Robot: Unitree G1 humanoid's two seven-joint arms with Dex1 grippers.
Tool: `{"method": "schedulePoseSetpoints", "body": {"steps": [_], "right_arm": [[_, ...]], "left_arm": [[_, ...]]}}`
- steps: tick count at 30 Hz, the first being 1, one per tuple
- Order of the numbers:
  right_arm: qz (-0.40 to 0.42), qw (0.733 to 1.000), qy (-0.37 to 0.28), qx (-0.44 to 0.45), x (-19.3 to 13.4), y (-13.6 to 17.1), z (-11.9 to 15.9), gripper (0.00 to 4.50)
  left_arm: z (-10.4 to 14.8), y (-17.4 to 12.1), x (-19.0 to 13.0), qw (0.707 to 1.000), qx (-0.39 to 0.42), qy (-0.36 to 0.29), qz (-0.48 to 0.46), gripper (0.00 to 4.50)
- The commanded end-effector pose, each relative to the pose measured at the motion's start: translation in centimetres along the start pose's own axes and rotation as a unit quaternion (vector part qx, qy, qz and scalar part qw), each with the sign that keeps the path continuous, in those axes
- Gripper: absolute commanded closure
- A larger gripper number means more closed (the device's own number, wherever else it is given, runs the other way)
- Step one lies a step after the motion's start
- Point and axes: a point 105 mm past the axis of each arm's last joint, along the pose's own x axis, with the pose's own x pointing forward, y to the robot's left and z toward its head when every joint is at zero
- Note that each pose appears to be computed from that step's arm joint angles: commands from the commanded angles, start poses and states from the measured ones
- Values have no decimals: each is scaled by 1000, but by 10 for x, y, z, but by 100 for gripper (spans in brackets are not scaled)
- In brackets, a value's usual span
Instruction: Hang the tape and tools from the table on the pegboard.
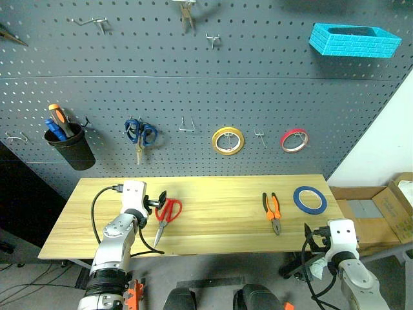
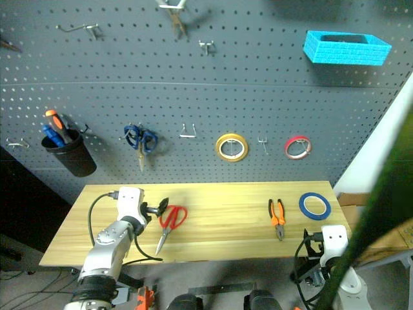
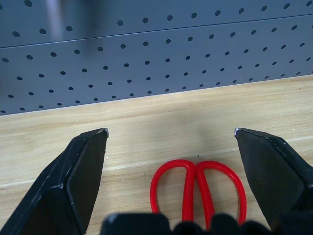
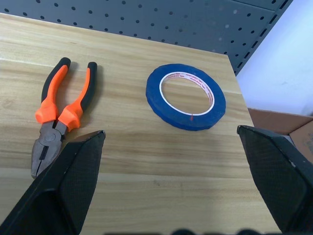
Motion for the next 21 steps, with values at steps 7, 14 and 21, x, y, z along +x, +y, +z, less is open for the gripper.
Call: {"method": "schedulePoseSetpoints", "body": {"steps": [7,14,21], "right_arm": [[-2,999,-38,-5,-1,-2,19,0],[-2,999,-44,-8,0,-2,21,0],[1,999,-42,-11,-2,-2,19,0]], "left_arm": [[19,4,-1,999,22,-36,13,4],[18,4,-1,999,18,-35,10,4],[18,4,-1,999,17,-35,6,4]]}}
